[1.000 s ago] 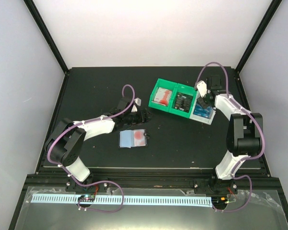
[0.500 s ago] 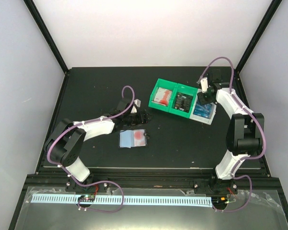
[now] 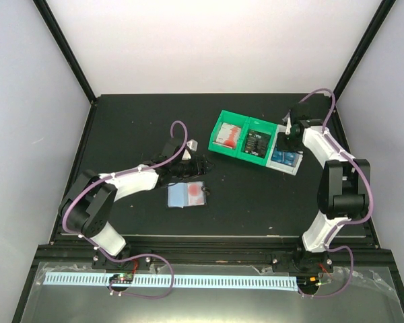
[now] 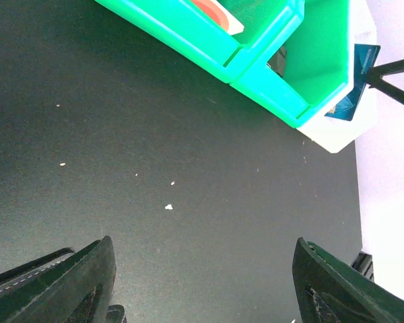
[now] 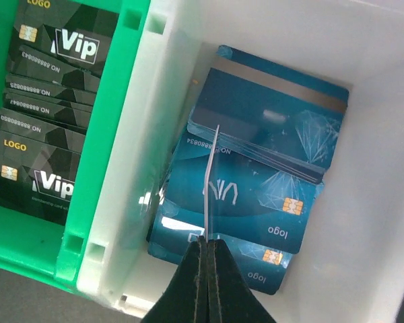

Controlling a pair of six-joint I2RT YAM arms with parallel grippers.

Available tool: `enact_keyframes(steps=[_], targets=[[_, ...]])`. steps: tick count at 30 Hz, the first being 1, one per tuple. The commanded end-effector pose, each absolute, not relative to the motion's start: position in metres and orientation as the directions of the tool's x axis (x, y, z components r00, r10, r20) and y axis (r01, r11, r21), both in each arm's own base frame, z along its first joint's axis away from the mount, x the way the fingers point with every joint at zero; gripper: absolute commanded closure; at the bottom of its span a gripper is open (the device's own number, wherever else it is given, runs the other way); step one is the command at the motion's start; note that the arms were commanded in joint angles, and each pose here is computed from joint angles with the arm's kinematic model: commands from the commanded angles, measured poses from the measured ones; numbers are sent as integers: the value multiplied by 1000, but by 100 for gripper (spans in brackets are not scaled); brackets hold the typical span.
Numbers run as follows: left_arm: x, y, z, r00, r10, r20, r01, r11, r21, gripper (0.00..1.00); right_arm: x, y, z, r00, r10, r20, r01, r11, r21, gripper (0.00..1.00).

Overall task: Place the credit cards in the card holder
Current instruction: Pick up the credit card from the storage box.

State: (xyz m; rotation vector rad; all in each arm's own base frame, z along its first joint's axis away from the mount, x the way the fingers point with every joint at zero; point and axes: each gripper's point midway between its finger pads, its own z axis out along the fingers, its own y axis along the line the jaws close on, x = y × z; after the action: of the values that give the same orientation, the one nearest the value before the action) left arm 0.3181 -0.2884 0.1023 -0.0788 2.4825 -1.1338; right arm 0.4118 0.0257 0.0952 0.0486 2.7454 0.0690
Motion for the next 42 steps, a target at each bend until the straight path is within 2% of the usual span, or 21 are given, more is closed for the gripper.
enact_keyframes(steps=[1,7,15,26,31,34,38,42], targets=[[315,-294,123,-901,-190,-389,192,631,-752,26,419,14,123,-870,171,-462,155,985,74,99],[310,-292,123,-900,-189,-392,190,639,-746,26,424,16,127,-853,242,-462,214,970,113,99],[309,-290,123,-898,-196,-395,183,649,-739,26,437,15,104,-864,271,-424,242,962,124,99],[310,-289,116,-901,-198,-386,169,660,-732,26,443,15,78,-884,257,-390,237,966,100,82],[310,-289,114,-902,-199,-383,165,661,-732,26,442,17,73,-892,246,-380,223,969,104,80],[310,-289,114,-903,-199,-380,163,661,-733,26,441,19,71,-894,246,-376,219,969,115,82],[309,-290,115,-902,-195,-384,170,659,-733,26,440,16,70,-892,250,-377,227,968,103,98],[308,-290,120,-897,-191,-399,188,652,-735,26,438,13,91,-864,252,-435,232,968,99,99]])
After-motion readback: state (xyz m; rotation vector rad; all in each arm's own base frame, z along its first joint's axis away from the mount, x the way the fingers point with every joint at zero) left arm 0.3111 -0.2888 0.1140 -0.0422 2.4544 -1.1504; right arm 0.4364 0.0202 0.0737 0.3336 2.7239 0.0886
